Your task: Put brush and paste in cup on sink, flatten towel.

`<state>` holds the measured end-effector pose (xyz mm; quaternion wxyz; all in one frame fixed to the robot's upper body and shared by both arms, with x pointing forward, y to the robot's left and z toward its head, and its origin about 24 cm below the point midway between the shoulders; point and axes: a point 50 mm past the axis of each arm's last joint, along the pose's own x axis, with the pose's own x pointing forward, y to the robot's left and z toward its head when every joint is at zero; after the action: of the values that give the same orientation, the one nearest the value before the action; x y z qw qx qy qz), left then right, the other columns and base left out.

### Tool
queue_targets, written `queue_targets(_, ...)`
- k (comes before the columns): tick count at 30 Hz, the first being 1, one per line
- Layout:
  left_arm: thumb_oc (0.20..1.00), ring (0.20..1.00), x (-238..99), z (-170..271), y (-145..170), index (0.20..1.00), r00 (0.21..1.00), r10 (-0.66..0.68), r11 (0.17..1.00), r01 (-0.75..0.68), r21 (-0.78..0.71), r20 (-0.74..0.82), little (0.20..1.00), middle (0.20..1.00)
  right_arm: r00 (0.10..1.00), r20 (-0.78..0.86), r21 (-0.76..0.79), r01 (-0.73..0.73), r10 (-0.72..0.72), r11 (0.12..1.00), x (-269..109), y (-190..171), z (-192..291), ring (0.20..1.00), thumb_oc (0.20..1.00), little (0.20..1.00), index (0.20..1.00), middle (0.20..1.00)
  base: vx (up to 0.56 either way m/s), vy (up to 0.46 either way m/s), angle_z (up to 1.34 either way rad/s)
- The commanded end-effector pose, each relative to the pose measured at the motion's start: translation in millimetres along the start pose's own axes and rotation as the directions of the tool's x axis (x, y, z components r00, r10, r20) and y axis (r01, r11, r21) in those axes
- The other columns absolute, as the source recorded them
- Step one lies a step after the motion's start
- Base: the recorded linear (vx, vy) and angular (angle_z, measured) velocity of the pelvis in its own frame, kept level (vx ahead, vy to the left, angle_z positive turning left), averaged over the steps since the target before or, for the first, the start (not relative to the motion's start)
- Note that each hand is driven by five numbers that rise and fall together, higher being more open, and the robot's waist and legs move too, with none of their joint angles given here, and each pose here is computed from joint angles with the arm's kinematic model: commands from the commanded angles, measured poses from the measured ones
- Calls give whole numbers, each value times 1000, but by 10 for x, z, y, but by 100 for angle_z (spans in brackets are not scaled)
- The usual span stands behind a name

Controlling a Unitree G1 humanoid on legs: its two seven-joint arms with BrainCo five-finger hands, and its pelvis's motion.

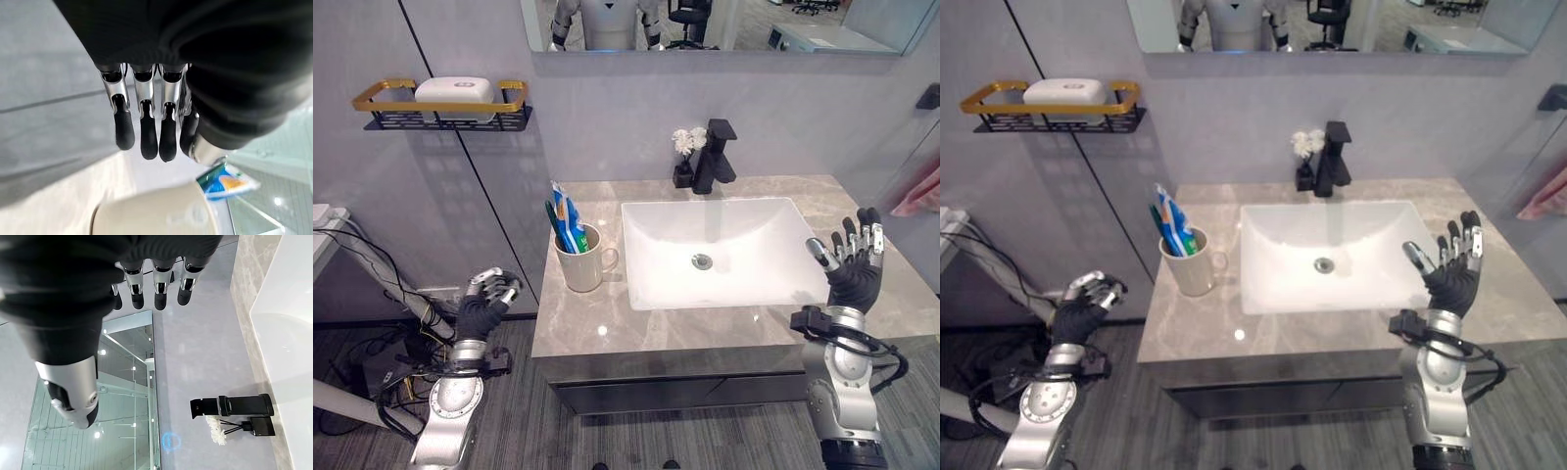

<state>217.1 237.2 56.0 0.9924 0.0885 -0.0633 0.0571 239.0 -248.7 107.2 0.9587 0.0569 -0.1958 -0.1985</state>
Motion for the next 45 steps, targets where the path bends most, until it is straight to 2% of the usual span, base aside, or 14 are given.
queue_targets(1,200,200,103,142,123,200,998,-30,999,27,35,64,200,200,995,73,23,-70,68,997,81,118,124,1000,1000,1000,1000,1000,21,-1,-9)
queue_targets(11,200,200,121,51,128,200,999,-41,999,41,30,18,200,200,994,55,43,-93,90,995,77,125,96,1000,1000,1000,1000,1000,19,6,-7)
queue_targets(30,200,200,266,-56,-122,200,992,-121,993,121,7,-23,200,200,995,-2,67,-100,101,993,10,94,-4,1000,1000,1000,1000,1000,13,5,-9)
queue_targets(45,200,200,331,-48,-141,200,995,-101,995,101,-10,-18,200,200,994,-1,76,-112,113,991,5,102,6,1000,1000,1000,1000,1000,27,9,-5)
